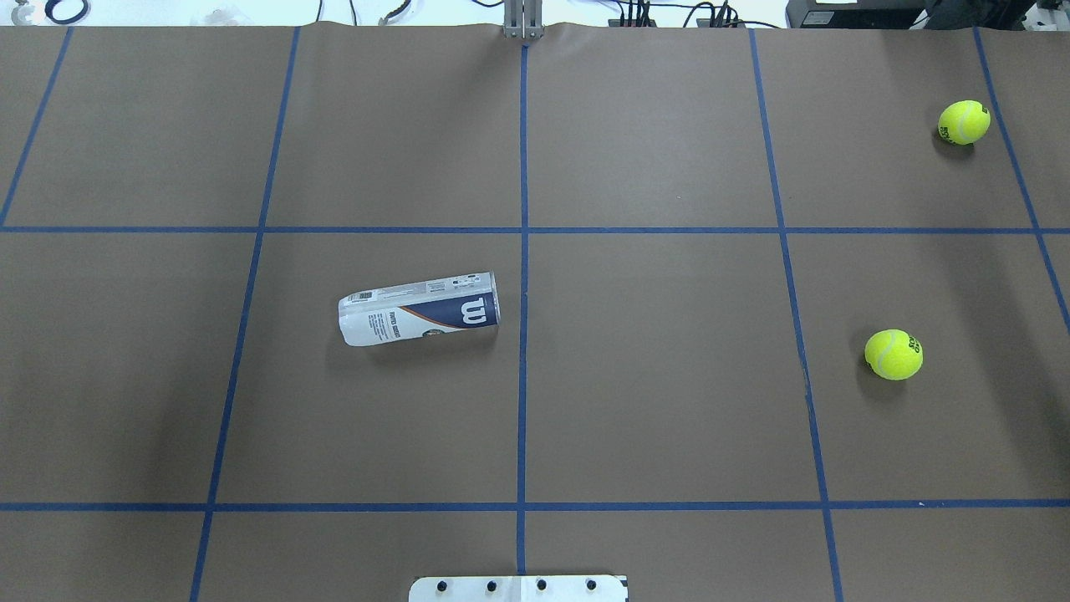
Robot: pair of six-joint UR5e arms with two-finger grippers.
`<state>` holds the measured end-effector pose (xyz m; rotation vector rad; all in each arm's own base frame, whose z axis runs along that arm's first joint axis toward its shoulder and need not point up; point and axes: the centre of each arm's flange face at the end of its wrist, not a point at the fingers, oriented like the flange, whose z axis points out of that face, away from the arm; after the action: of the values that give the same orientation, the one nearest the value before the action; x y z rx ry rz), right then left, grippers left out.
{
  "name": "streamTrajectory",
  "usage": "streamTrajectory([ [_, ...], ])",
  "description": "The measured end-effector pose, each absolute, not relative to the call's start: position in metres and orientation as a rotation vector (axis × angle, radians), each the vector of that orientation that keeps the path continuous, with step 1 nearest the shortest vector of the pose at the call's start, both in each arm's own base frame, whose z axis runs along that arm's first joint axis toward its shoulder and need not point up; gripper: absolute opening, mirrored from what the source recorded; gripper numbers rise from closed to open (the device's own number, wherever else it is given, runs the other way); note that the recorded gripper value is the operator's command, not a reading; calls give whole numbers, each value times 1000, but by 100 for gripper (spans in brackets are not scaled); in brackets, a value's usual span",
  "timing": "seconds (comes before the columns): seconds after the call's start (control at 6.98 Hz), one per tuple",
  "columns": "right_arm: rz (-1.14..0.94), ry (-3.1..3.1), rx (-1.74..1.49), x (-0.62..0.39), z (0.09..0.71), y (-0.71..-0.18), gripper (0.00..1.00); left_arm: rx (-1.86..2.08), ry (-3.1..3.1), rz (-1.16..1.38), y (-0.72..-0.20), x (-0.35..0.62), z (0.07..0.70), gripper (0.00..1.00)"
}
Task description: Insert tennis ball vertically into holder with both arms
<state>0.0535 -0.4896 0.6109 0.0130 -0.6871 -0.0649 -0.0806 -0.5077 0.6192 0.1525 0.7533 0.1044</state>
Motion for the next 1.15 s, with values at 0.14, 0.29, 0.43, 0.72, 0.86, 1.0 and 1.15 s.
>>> streamTrajectory([
  [0.14, -65, -687, 13, 53, 611, -490, 100, 153, 753, 104, -508, -81, 619, 100],
  [0.29, -66, -686, 14, 53, 610, -490, 100, 154, 753, 105, -508, -80, 619, 100],
  [0.43, -67, -687, 14, 53, 610, -490, 100, 156, 753, 107, -508, -80, 617, 100],
  [0.72, -67, -687, 15, 53, 610, -490, 100, 166, 753, 112, -510, -80, 613, 100],
  [0.86, -67, -687, 15, 53, 610, -490, 100, 177, 752, 116, -512, -79, 610, 100],
  [1.0, -67, -687, 15, 53, 610, -490, 100, 201, 751, 128, -520, -77, 602, 100],
  [1.15, -67, -687, 15, 53, 610, -490, 100, 221, 760, 140, -532, -73, 592, 100],
])
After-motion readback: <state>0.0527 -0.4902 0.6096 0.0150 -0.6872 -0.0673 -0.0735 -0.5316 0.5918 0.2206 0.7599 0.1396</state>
